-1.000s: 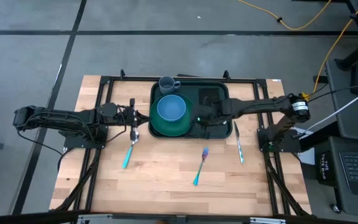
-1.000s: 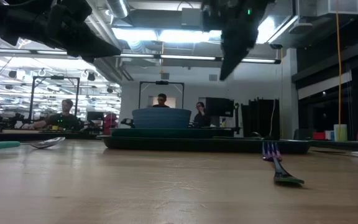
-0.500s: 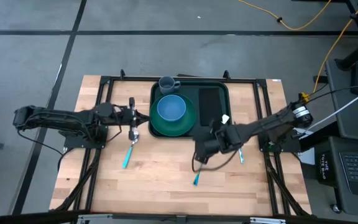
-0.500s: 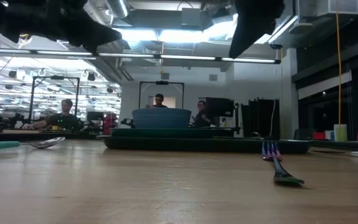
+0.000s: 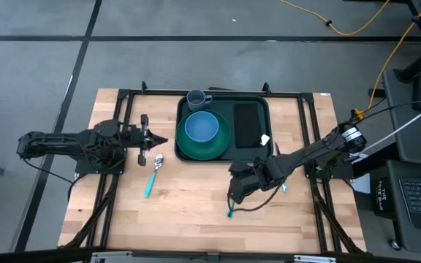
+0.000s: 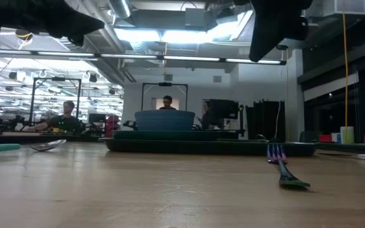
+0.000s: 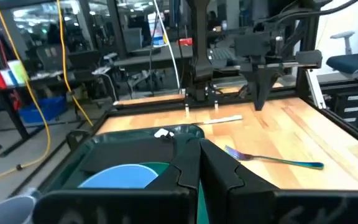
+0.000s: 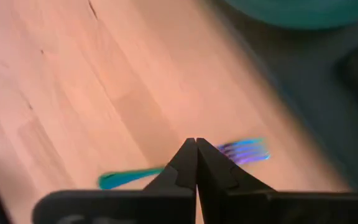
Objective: Set up tray
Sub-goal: Put the blue fork on the black napkin
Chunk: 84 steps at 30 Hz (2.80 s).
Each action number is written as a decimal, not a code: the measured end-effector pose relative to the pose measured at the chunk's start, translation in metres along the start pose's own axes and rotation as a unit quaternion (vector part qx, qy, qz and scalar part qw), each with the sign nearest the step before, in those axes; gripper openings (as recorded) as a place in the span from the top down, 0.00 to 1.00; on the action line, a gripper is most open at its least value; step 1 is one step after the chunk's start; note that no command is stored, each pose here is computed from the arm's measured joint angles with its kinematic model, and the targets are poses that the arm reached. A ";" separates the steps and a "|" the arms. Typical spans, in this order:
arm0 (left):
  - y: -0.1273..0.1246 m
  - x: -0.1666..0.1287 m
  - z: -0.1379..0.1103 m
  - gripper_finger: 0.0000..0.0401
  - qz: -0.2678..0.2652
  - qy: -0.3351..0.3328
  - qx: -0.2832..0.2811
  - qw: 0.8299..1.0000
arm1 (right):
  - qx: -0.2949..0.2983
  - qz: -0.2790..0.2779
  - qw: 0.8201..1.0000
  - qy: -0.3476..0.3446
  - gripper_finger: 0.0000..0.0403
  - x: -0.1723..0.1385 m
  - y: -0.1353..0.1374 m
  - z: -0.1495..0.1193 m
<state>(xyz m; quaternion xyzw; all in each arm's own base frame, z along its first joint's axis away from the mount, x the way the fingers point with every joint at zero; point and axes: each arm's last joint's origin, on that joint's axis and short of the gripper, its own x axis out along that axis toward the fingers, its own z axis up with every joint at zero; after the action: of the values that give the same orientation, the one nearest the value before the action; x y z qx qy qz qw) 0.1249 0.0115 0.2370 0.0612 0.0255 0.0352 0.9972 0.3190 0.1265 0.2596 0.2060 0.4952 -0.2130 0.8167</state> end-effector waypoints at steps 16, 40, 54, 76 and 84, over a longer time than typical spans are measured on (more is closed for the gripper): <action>0.000 -0.006 0.002 0.99 0.004 -0.009 0.010 1.000 | 0.261 -0.003 0.963 0.059 0.98 0.000 -0.003 -0.004; 0.000 -0.006 0.002 0.99 0.004 -0.009 0.010 1.000 | 0.314 -0.016 0.949 0.029 0.86 0.007 -0.001 -0.002; 0.000 -0.006 0.001 0.99 0.004 -0.006 0.009 1.000 | 0.325 -0.090 0.938 0.080 0.56 0.063 0.009 -0.018; 0.000 -0.006 0.001 1.00 0.004 -0.006 0.010 1.000 | 0.402 -0.146 0.901 0.076 0.53 0.097 0.013 -0.034; 0.000 -0.006 0.001 0.99 0.004 -0.006 0.010 1.000 | 0.412 -0.147 0.896 0.078 0.53 0.103 0.014 -0.035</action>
<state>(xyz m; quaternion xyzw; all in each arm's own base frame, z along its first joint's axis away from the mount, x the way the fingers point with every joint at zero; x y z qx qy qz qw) 0.1193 0.0112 0.2383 0.0711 0.0200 0.0383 0.9965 0.3451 0.1426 0.1541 0.4648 0.4500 -0.4989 0.5767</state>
